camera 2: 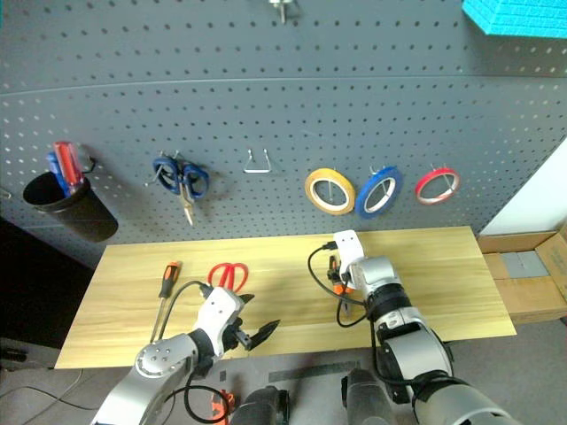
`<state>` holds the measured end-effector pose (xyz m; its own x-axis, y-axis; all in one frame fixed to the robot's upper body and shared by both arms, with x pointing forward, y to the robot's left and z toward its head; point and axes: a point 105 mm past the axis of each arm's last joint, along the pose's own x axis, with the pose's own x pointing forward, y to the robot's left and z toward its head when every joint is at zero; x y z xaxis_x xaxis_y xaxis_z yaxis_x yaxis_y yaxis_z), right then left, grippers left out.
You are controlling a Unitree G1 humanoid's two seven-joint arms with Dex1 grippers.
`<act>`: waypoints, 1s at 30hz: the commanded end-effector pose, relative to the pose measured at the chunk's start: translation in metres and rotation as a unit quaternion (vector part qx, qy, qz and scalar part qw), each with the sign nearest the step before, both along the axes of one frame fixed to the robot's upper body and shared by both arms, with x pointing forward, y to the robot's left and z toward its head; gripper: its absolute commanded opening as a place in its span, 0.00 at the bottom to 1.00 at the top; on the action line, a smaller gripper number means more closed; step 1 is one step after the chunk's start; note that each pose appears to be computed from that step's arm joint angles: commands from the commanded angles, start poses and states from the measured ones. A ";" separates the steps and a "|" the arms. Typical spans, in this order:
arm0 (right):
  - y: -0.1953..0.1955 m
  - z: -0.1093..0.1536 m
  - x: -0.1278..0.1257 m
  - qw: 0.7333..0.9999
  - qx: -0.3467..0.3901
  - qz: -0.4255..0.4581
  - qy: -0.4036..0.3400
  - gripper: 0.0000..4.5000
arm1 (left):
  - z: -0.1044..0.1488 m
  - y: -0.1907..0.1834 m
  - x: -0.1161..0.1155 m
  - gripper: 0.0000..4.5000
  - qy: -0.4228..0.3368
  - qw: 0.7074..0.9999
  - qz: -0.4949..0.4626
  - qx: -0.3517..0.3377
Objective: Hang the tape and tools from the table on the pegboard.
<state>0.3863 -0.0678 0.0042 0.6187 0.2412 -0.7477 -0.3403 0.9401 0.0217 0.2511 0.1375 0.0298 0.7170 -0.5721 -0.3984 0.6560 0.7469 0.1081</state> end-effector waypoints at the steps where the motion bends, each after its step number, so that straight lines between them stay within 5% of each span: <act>1: 0.001 -0.005 -0.003 1.000 0.003 0.002 0.009 0.63 | 0.011 -0.007 0.000 1.00 -0.017 1.000 -0.013 -0.016; 4: 0.022 0.026 0.003 0.990 0.045 0.104 -0.083 0.63 | 0.014 -0.007 0.003 1.00 -0.027 0.999 -0.010 -0.014; 7: 0.036 0.061 -0.012 0.950 0.050 0.249 -0.180 0.63 | 0.021 -0.009 -0.002 1.00 -0.032 0.999 -0.007 -0.029; 12: 0.038 0.114 -0.048 0.897 0.094 0.337 -0.269 0.63 | 0.035 -0.025 -0.039 1.00 0.012 0.993 -0.028 -0.112; 22: 0.084 0.250 -0.068 0.789 0.230 0.286 -0.492 0.63 | 0.083 -0.021 -0.045 1.00 -0.030 0.984 0.039 -0.169; 26: 0.083 0.307 -0.065 0.720 0.219 0.239 -0.613 0.63 | 0.102 -0.012 -0.023 1.00 -0.073 0.982 0.058 -0.167; 30: 0.081 0.333 -0.050 0.683 0.200 0.189 -0.676 0.63 | 0.114 0.000 0.001 1.00 -0.102 0.979 0.073 -0.159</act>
